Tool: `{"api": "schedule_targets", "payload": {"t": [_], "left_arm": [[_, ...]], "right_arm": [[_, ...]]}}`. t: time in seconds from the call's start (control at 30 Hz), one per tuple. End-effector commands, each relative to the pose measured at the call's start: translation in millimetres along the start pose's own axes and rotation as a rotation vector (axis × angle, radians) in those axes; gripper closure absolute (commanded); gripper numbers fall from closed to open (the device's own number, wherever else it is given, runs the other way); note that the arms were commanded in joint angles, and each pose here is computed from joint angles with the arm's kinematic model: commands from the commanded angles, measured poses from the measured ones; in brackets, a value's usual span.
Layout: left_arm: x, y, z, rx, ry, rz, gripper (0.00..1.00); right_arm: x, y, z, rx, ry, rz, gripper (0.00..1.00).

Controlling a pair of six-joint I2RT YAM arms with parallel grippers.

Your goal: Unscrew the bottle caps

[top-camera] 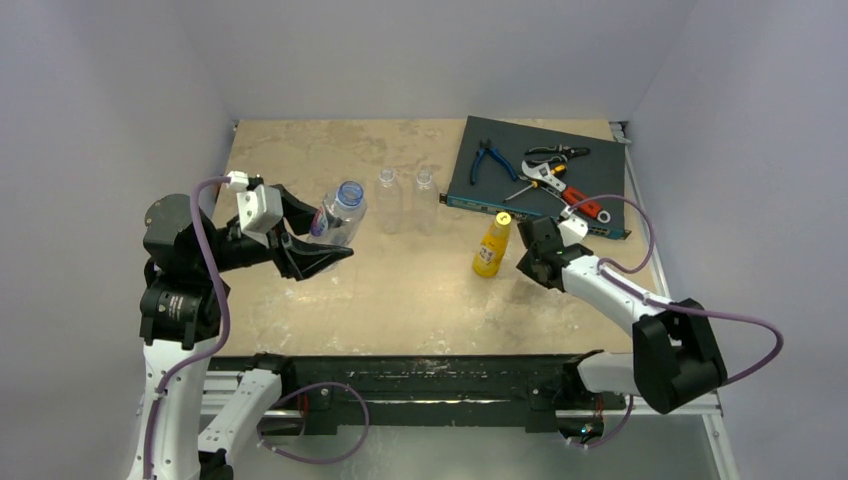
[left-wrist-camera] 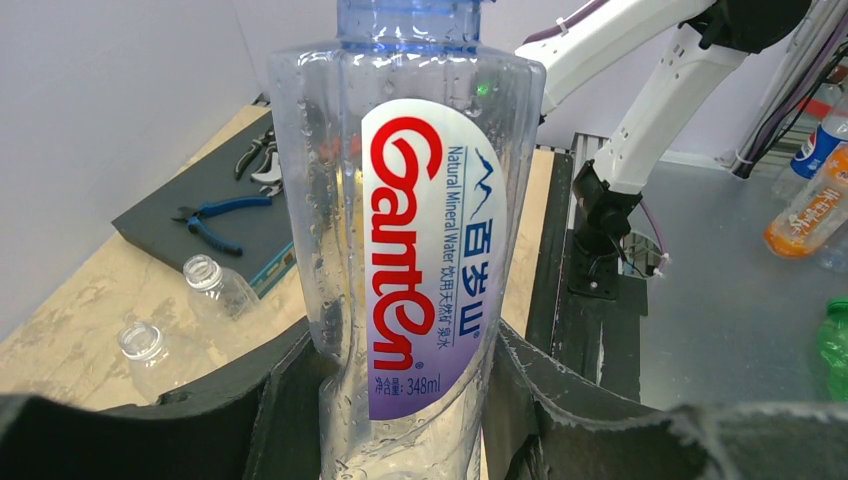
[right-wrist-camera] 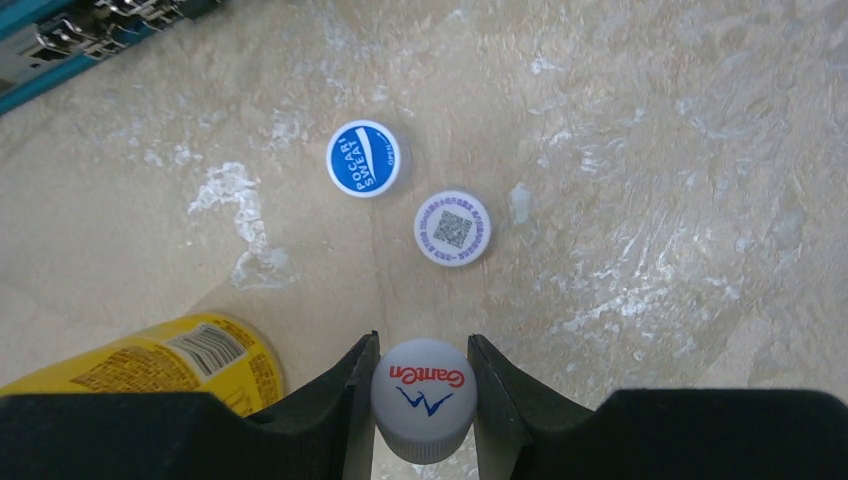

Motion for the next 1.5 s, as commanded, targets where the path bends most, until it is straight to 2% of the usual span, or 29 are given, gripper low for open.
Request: {"api": "schedule_targets", "payload": {"t": [0.0, 0.1, 0.33, 0.5, 0.77, 0.93, 1.1, 1.27, 1.37, 1.47], "left_arm": [[2, 12, -2, -0.059, 0.009, -0.017, 1.0], [2, 12, -1, -0.06, 0.01, -0.018, 1.0], [2, 14, -1, -0.066, 0.012, -0.022, 1.0], [2, 15, -1, -0.068, 0.013, -0.022, 1.0], [1, 12, 0, -0.055, 0.01, -0.016, 1.0], [1, 11, 1, -0.05, 0.006, -0.014, 1.0], [1, 12, 0, -0.06, 0.01, -0.018, 1.0], [1, 11, 1, -0.058, 0.008, -0.017, 1.0], [-1, 9, 5, -0.047, 0.01, -0.024, 1.0], [-3, 6, 10, -0.035, 0.022, -0.037, 1.0]], "right_arm": [[-8, -5, 1, -0.071, 0.001, -0.002, 0.78], [-12, -5, -1, -0.082, -0.019, -0.016, 0.74], [-22, -5, 1, -0.099, -0.037, -0.049, 0.53], [-28, -9, 0, -0.09, -0.062, -0.03, 0.46], [-14, -3, -3, -0.113, -0.024, -0.053, 0.45], [6, 21, 1, -0.113, -0.002, -0.122, 0.45], [48, 58, 9, -0.129, 0.086, -0.208, 0.42], [115, 104, 16, -0.145, 0.263, -0.337, 0.34], [173, 135, 25, -0.135, 0.451, -0.433, 0.27], [231, 158, 47, -0.058, 0.701, -0.507, 0.23]]}}
Point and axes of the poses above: each gripper's point midway between its finger pads, its own x axis back along the fingers, its own z axis along the line the jaws close on, y = z × x, the point moved 5 cm from there along x, back along the fingers, and after that the axes turned 2 degrees about x, right-handed, at the moved point
